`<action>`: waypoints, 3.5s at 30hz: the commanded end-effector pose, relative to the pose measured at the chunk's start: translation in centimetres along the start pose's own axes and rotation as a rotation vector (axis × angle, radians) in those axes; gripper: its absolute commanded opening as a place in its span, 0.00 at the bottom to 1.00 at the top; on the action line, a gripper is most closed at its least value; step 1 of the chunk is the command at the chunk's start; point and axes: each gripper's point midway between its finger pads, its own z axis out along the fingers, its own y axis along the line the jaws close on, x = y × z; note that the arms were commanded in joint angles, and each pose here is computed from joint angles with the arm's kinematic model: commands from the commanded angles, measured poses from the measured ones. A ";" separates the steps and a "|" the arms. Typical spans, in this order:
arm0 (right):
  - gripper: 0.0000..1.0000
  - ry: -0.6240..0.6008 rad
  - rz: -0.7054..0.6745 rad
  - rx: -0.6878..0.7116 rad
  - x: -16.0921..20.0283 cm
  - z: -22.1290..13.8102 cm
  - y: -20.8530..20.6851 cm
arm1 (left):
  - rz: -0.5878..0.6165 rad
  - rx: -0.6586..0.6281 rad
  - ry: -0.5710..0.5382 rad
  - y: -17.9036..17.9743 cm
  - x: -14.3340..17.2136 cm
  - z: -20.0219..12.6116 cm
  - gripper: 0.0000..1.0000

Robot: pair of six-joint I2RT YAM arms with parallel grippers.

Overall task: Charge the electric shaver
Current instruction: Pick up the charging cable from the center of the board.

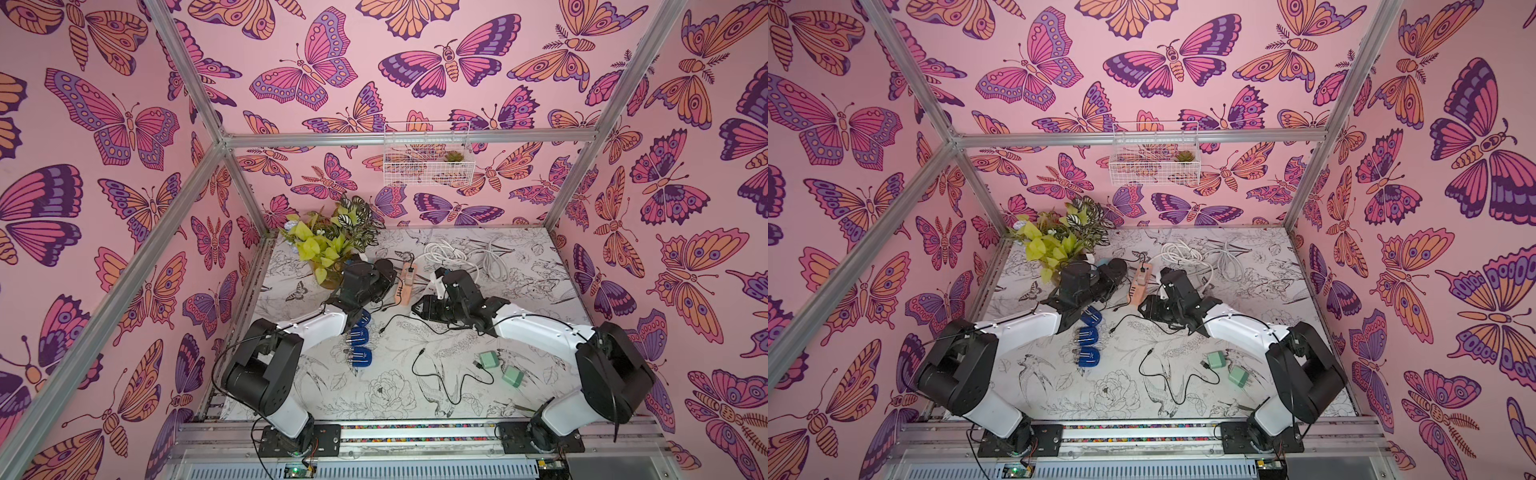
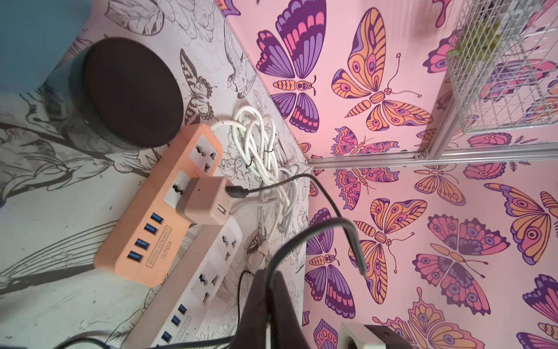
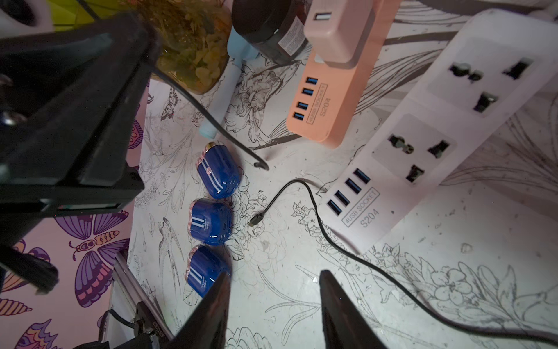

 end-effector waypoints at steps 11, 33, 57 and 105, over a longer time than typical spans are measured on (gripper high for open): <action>0.55 -0.182 -0.238 -0.110 -3.0 3.3 3.6 | 0.028 0.064 0.083 -3.4 0.7 -0.7 0.00; 0.00 -0.281 -0.037 -0.207 -7.8 0.6 6.6 | 0.018 0.020 0.111 -5.9 0.7 -3.5 0.44; 0.00 -0.394 0.187 -0.454 -11.4 -5.8 9.1 | -0.508 -0.224 0.068 -1.4 -0.4 -8.7 0.57; 0.53 0.070 0.818 -0.510 -6.9 -5.4 11.2 | -0.361 0.112 0.114 -5.9 -1.2 -6.8 0.00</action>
